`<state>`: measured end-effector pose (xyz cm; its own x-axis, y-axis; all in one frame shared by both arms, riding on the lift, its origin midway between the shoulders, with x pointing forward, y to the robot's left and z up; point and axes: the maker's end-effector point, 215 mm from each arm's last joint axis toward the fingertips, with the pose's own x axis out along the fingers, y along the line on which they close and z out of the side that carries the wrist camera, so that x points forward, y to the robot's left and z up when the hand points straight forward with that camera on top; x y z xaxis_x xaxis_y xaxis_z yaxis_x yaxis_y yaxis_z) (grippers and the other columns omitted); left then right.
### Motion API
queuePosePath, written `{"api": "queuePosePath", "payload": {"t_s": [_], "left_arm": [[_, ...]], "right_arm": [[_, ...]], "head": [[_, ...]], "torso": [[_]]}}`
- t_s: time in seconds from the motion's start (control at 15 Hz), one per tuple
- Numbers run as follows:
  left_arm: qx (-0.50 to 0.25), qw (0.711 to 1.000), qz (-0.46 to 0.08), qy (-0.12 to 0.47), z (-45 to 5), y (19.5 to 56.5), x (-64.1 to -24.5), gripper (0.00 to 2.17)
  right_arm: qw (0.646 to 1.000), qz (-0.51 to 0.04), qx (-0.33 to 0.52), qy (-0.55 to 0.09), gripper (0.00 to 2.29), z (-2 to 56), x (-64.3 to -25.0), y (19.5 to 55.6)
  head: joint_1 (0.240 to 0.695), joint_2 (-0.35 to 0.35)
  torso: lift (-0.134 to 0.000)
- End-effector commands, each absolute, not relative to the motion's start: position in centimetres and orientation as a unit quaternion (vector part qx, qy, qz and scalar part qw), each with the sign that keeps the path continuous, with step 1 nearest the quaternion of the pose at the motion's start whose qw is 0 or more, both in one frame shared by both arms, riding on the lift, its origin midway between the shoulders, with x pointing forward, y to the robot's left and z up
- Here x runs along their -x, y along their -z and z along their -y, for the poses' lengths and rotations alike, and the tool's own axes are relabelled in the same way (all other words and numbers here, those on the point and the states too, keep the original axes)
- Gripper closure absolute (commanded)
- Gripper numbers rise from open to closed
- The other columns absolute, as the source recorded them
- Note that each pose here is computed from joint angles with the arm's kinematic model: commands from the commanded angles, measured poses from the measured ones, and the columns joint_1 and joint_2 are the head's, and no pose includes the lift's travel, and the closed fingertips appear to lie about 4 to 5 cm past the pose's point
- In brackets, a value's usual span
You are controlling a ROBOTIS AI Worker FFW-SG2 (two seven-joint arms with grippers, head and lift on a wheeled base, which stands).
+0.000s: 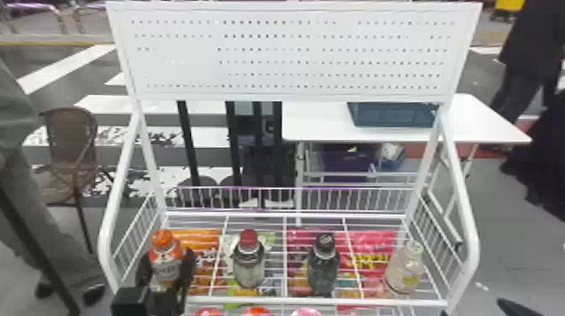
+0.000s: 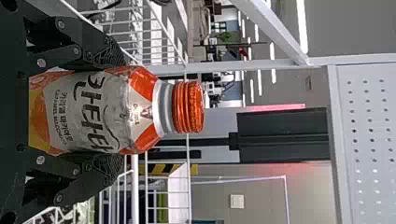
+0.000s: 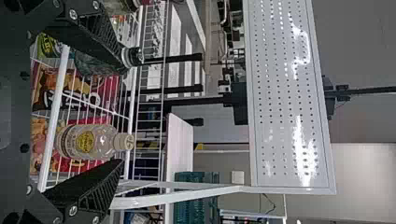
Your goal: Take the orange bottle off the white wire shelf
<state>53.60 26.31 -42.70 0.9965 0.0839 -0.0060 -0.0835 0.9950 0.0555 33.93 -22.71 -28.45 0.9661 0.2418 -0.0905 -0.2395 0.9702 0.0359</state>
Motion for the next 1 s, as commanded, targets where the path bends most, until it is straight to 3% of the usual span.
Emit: {"api": "queuePosePath", "payload": {"t_s": [0.0, 0.53, 0.93], "left_arm": [[-0.024, 0.999, 0.011, -0.036, -25.7, 40.5, -52.6, 0.60], [-0.033, 0.999, 0.031, -0.024, -26.8, 31.2, -45.2, 0.60], [-0.037, 0.999, 0.012, -0.028, -27.5, 28.1, -40.0, 0.60]], "right_arm": [[0.991, -0.047, -0.012, -0.122, 0.15, 22.7, -34.0, 28.5], [0.991, -0.048, -0.014, -0.122, 0.15, 22.6, -34.2, 28.9], [0.991, -0.053, -0.016, -0.119, 0.15, 22.9, -34.4, 29.7]], "head": [[0.499, 0.000], [0.499, 0.000], [0.499, 0.000]], "torso": [[0.000], [0.000], [0.000]]}}
